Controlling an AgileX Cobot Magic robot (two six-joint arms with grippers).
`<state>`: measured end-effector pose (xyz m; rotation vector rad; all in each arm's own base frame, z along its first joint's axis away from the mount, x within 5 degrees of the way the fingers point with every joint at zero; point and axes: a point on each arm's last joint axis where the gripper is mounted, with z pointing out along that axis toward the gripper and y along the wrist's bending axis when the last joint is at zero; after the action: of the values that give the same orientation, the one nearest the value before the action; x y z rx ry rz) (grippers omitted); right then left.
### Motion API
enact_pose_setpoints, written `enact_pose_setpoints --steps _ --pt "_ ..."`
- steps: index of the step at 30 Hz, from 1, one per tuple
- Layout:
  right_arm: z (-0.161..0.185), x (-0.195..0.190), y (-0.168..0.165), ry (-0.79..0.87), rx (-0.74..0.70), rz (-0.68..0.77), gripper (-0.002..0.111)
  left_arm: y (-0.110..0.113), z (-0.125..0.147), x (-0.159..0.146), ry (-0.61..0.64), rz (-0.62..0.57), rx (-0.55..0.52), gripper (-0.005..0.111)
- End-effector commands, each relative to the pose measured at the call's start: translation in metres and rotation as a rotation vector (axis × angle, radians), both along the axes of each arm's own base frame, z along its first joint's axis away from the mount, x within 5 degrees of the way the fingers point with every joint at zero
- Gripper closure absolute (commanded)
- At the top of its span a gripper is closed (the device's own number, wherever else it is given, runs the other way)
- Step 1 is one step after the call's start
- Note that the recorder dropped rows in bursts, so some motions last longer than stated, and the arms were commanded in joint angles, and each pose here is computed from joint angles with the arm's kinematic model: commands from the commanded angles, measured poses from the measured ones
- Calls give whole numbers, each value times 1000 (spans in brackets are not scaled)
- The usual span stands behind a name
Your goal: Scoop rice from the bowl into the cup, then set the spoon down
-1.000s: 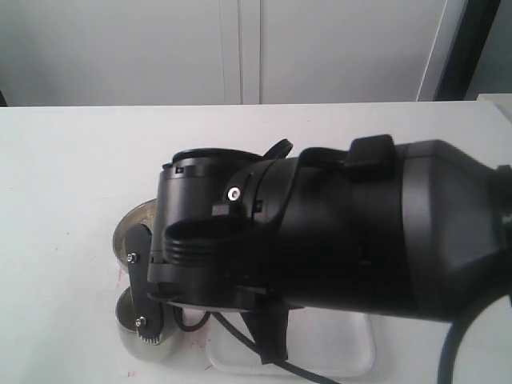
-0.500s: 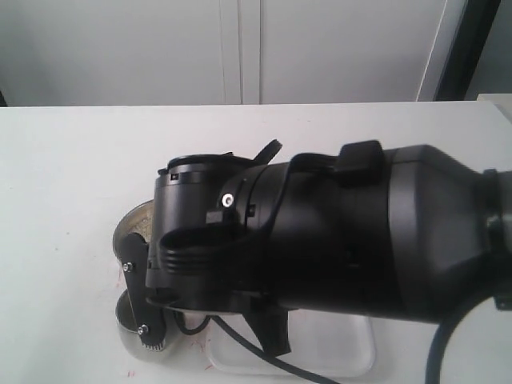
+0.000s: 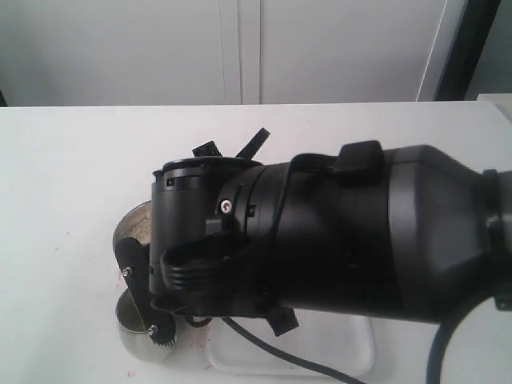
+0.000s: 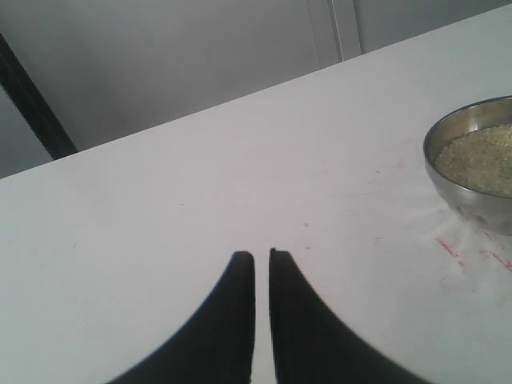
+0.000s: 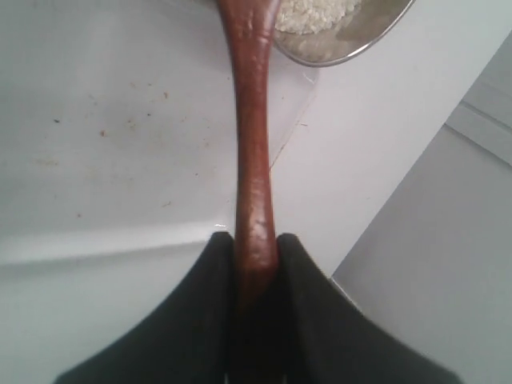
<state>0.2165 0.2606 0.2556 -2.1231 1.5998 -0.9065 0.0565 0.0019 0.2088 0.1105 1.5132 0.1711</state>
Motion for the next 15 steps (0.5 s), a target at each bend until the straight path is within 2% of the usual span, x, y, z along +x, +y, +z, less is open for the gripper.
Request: enact_pose_setpoints --steps 1,15 --pt "1 2 -1 -26 -36 32 108 0 3 0 -12 -8 -10 92" --pt "4 5 -1 -64 -122 121 108 0 3 0 -12 -8 -10 92"
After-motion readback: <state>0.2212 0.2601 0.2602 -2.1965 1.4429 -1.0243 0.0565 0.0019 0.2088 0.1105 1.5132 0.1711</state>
